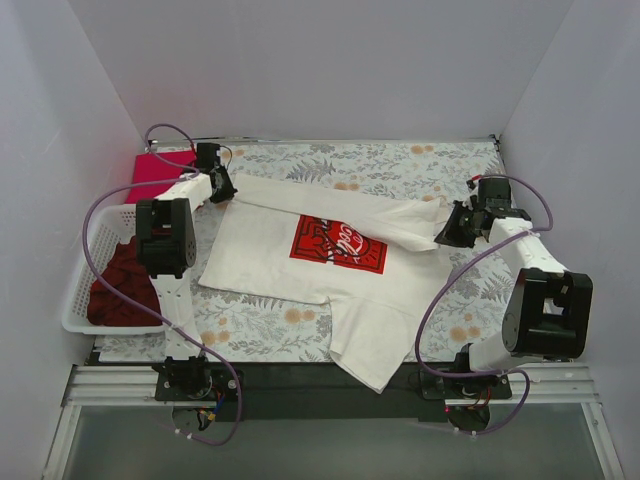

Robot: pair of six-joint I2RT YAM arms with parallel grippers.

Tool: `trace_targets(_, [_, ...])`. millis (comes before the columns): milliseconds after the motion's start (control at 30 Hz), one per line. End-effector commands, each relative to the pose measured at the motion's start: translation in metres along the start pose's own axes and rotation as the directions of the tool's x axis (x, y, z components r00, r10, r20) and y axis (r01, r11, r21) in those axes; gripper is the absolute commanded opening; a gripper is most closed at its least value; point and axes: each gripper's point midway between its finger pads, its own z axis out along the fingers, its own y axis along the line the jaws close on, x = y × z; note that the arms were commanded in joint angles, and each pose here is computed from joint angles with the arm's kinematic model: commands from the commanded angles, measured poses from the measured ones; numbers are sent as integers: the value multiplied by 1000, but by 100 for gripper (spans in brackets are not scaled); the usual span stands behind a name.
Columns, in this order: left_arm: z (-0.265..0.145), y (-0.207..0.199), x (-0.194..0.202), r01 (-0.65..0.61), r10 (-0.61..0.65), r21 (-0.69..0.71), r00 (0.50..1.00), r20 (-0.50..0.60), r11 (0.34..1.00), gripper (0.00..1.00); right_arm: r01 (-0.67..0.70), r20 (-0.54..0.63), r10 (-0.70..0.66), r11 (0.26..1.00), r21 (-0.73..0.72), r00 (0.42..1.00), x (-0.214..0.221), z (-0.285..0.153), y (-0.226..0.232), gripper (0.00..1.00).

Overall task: Fold and stack the t-shirts
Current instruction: Fold the tshirt

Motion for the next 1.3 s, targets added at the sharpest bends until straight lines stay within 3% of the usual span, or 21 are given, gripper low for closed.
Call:
trace_targets(0, [-32,1,-30,15,-14,-3,996,91,1000,0,21,104,-21,1000,-6,994,-30,-23,11,1])
trace_targets(433, [-23,11,12,33,-33,-23,999,8,999,0,1,34,-3,999,49,999,5,-14,-11,1])
trace_targets(633, [-18,19,9,38,-36,-67,999,33,997,1,-12,9,11,999,50,1000,12,-6,-15,2])
trace_targets(733, [-16,13,-3,35,-32,-49,998,60,998,2,-10,17,9,999,53,1000,9,-6,-14,8])
trace_targets(800, [-15,7,-12,31,-29,-29,997,74,999,4,-12,23,11,998,55,1000,6,-7,-14,22])
trace_targets(867, [-16,1,-14,29,-28,-4,997,71,1000,17,-18,34,17,999,44,999,1,-8,-10,41])
trace_targets(967, [-30,-6,-21,41,-43,19,995,88,999,34,-7,85,5,1000,18,996,-19,-15,0,52])
trace_targets(1000, [-35,-8,-23,46,-49,28,994,94,999,44,-2,103,1,1000,12,995,-25,-17,3,54])
trace_targets(1100, [-62,-19,-39,54,-62,64,988,143,997,55,10,171,-9,1000,-5,985,-55,-21,12,54])
trace_targets(1267, [-109,-47,-43,36,-60,132,981,183,991,59,5,270,20,996,-92,963,-97,-14,17,53])
